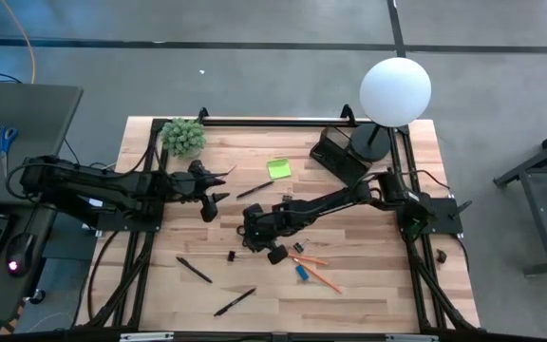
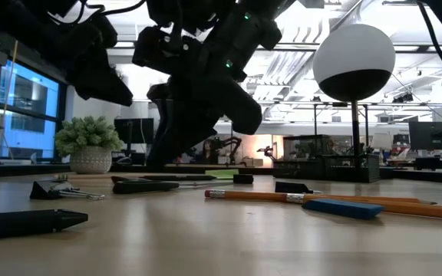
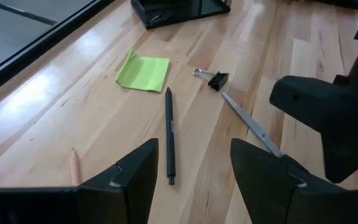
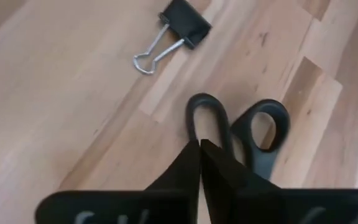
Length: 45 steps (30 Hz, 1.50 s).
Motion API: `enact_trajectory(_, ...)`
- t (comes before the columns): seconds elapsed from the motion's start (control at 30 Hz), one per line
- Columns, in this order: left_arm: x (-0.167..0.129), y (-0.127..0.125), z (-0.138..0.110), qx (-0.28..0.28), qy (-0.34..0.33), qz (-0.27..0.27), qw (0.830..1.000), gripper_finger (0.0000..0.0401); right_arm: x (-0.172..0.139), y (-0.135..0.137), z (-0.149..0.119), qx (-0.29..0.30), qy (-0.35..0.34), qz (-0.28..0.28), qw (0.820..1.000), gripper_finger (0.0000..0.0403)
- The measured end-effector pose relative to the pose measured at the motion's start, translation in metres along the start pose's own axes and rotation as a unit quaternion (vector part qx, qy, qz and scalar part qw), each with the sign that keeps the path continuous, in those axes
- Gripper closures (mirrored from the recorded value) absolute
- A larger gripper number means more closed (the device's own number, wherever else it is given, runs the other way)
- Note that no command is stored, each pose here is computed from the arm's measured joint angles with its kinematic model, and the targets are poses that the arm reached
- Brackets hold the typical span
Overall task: Pick and place office supplies into organizer
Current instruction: Put the black scissors into the black desk organizer
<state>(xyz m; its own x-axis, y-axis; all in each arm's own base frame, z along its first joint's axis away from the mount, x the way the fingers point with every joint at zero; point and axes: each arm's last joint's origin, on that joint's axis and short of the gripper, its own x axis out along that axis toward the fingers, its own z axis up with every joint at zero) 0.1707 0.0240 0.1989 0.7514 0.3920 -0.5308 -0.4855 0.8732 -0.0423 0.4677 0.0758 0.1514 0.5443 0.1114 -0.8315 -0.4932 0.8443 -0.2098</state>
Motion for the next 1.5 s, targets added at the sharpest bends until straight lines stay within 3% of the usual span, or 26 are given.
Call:
enact_trajectory(0.47, -0.001, -0.002, 0.007, 0.043, -0.027, -0.006, 0.999, 0.0212, 0.006, 0.0, 0.0, 0.003, -0.009, 0.002, 1.0, 0.031)
enact_trajectory(1.27, -0.003, -0.003, 0.015, 0.052, -0.041, -0.008, 0.998, 0.0212, 0.022, 0.006, -0.018, 0.021, -0.014, -0.016, 1.0, 0.0334)
enact_trajectory(1.5, -0.003, -0.003, 0.015, 0.052, -0.041, -0.008, 0.998, 0.0213, 0.029, 0.007, -0.021, 0.016, -0.007, -0.011, 1.0, 0.0367)
